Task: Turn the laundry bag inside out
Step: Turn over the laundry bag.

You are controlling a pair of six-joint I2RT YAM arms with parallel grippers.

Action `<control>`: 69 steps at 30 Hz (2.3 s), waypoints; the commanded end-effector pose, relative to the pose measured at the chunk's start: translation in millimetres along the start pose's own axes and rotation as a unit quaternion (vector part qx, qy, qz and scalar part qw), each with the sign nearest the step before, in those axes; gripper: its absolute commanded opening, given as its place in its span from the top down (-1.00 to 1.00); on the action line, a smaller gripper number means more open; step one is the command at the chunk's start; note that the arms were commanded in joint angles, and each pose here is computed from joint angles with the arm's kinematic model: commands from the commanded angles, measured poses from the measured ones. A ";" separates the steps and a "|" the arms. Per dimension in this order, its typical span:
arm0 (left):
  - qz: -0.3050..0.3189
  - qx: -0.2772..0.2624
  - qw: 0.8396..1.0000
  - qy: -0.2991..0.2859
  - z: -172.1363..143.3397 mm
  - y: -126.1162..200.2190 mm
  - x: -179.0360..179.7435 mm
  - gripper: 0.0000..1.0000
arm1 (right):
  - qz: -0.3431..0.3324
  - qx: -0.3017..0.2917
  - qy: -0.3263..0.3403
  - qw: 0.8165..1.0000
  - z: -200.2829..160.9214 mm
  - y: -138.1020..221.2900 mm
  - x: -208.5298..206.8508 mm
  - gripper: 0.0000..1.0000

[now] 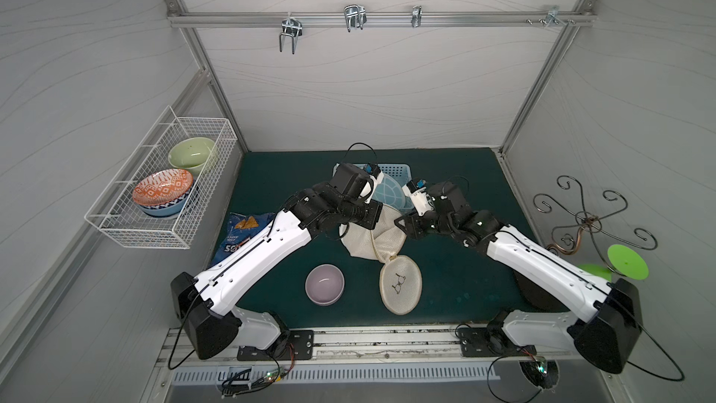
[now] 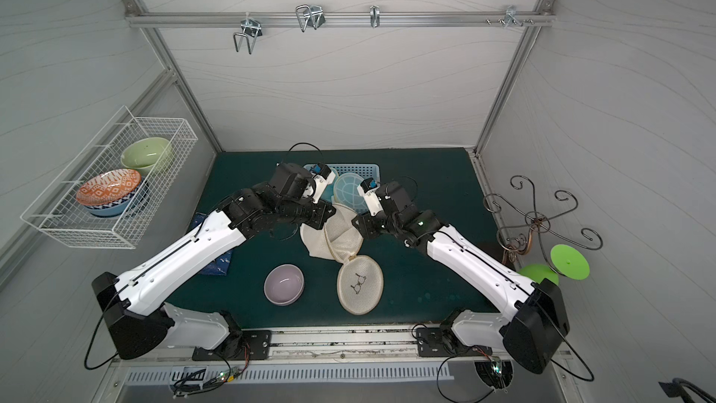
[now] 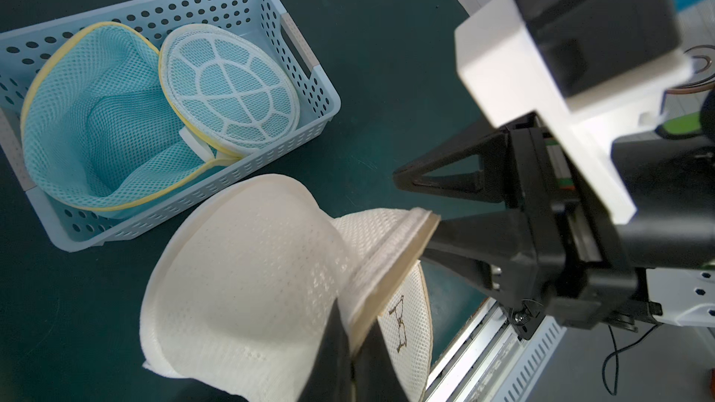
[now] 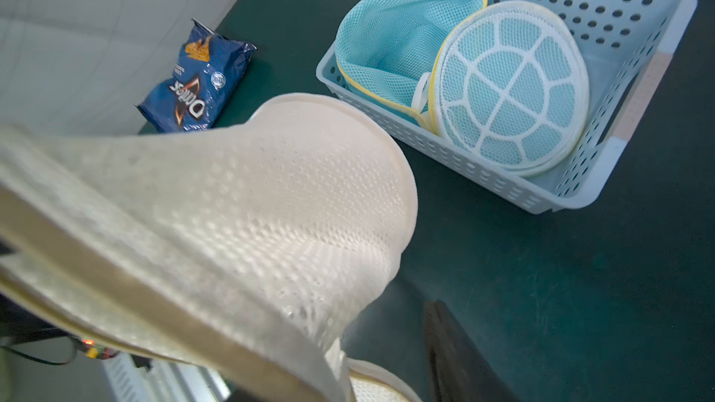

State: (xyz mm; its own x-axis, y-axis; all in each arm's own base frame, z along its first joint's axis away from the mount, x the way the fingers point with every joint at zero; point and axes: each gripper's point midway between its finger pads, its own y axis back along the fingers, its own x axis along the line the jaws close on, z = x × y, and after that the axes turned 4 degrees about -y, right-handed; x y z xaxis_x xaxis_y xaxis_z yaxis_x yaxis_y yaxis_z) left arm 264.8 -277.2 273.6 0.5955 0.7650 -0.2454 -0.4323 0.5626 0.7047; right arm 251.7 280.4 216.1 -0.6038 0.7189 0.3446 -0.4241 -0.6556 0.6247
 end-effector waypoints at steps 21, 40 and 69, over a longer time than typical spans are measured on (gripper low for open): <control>-0.127 -0.031 0.991 -0.010 28.2 55.1 -56.9 1.00 | 0.043 -0.094 -0.005 0.995 10.8 -30.6 -7.2 -0.90; -0.272 -0.037 0.960 -0.050 18.6 96.8 -104.2 1.00 | 0.237 -0.061 0.013 0.970 2.2 -10.9 31.0 -0.97; 0.032 -0.076 0.996 0.021 19.4 95.3 35.5 1.00 | 0.393 -0.053 0.077 0.915 2.3 66.5 101.8 1.00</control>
State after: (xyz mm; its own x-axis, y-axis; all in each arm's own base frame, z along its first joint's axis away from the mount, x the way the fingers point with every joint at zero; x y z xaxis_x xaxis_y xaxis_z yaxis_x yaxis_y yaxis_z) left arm 233.1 -223.8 333.2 0.5989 0.7178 -0.3551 -0.4284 0.6618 0.6152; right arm 180.6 313.6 286.4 -0.8503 0.0538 0.5236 0.0449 -0.9837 0.1739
